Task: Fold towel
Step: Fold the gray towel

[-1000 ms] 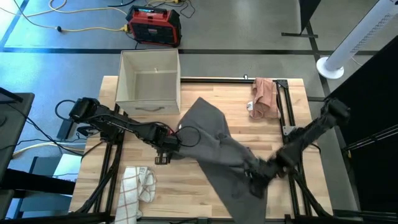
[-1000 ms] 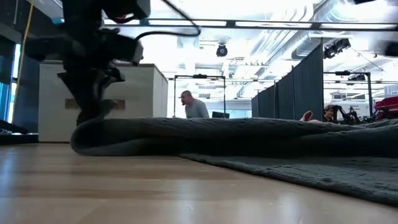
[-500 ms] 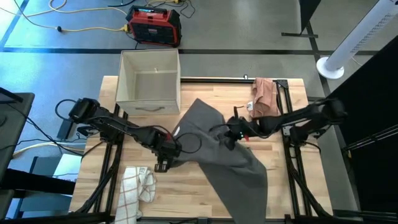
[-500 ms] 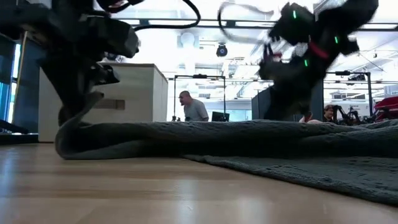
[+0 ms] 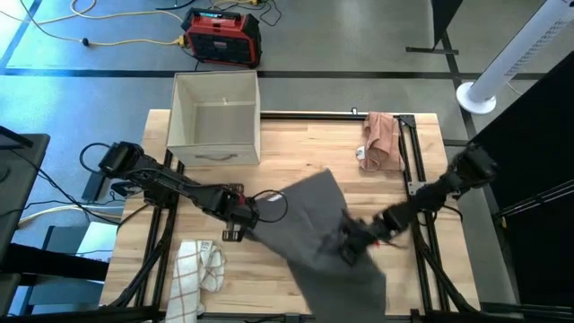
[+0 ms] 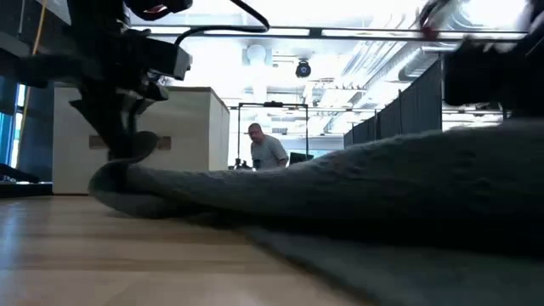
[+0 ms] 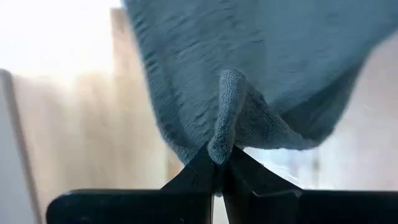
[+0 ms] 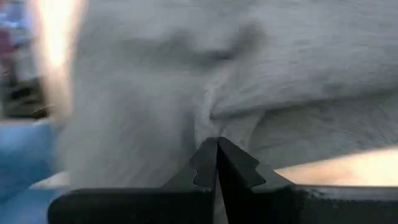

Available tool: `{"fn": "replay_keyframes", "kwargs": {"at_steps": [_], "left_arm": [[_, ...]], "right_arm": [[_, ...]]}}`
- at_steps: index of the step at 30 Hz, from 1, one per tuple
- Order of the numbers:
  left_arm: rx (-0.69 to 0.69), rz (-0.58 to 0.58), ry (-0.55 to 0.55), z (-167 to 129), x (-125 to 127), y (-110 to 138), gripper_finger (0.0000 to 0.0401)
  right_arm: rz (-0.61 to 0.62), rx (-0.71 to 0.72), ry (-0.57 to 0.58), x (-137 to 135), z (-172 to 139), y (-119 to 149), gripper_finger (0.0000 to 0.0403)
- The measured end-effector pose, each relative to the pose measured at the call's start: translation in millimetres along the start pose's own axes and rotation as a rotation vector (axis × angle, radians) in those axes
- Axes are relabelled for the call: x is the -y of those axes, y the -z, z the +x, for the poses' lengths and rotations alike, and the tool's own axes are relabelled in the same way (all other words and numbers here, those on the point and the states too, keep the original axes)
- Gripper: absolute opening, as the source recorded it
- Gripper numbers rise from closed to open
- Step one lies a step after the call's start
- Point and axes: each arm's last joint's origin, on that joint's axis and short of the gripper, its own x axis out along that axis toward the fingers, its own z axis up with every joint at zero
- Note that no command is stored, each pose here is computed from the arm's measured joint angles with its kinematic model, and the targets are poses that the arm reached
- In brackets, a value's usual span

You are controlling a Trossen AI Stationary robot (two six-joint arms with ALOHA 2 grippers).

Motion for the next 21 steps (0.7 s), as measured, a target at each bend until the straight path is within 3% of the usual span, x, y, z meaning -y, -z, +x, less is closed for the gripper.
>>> {"fn": "replay_keyframes", "kwargs": {"at_steps": [9,11,15,21], "left_arm": [[0.034,0.052,-0.006,4,-15,-7,0.0002],[0.038,0.061,0.012,4,-18,-8,0.0002],[0.042,0.068,0.097,4,-14,-9,0.0002],[0.079,0.041,0.153,1,-2,-11,0.0002]], "right_arm": [[-0.138,0.067,0.093,-35,-48,-22,0.0],[-0.175,0.126,0.151,-35,-67,-41,0.0],[-0.179,0.203,0.313,-10,-104,-84,0.0],[-0.201,0.038,0.323,49,-117,-117,0.002]]}}
